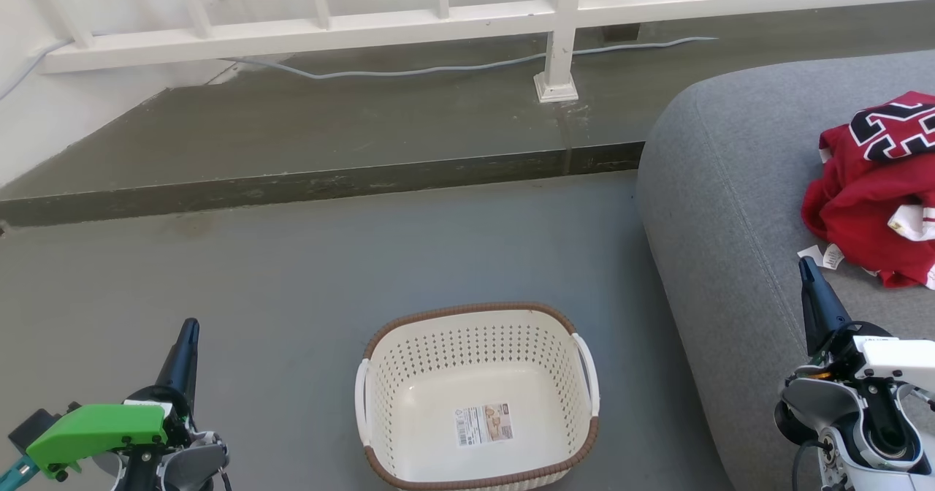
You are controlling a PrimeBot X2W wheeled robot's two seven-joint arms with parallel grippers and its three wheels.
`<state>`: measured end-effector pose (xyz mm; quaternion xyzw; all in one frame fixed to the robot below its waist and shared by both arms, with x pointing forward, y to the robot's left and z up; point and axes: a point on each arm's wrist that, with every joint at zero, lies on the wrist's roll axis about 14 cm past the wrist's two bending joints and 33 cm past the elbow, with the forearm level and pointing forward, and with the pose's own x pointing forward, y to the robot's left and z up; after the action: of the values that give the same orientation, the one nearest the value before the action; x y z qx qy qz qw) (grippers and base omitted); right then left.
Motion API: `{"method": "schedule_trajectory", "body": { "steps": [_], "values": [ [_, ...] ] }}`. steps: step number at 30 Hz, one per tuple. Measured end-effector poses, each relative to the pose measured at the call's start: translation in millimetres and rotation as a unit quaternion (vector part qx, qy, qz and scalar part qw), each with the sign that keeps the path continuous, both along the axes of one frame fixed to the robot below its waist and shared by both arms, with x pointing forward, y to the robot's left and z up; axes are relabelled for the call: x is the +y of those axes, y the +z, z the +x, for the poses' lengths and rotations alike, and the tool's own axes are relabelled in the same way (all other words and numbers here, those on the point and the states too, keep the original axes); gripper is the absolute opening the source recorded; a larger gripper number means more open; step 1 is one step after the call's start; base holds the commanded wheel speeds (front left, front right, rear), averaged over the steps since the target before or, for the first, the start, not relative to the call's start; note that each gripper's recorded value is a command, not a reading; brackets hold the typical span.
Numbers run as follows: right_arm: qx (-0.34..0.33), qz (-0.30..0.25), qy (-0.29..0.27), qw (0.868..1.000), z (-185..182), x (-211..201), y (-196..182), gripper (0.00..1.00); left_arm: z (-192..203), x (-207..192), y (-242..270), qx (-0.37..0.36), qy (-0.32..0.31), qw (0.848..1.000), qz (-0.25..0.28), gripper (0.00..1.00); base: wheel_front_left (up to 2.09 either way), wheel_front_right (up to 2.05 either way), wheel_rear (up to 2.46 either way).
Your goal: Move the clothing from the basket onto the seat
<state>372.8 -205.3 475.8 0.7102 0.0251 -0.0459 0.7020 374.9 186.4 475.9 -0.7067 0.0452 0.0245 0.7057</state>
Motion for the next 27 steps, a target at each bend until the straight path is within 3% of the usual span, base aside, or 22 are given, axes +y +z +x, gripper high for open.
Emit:
{"method": "schedule_trajectory", "body": {
  "steps": [27],
  "values": [
    [0.0,0.0,0.0,1.0,0.0,-0.1,0.0,0.0,0.1,0.1,0.3,0.0,0.0,1.0,0.0,0.0,0.0,0.0,0.0]
  ]
}}
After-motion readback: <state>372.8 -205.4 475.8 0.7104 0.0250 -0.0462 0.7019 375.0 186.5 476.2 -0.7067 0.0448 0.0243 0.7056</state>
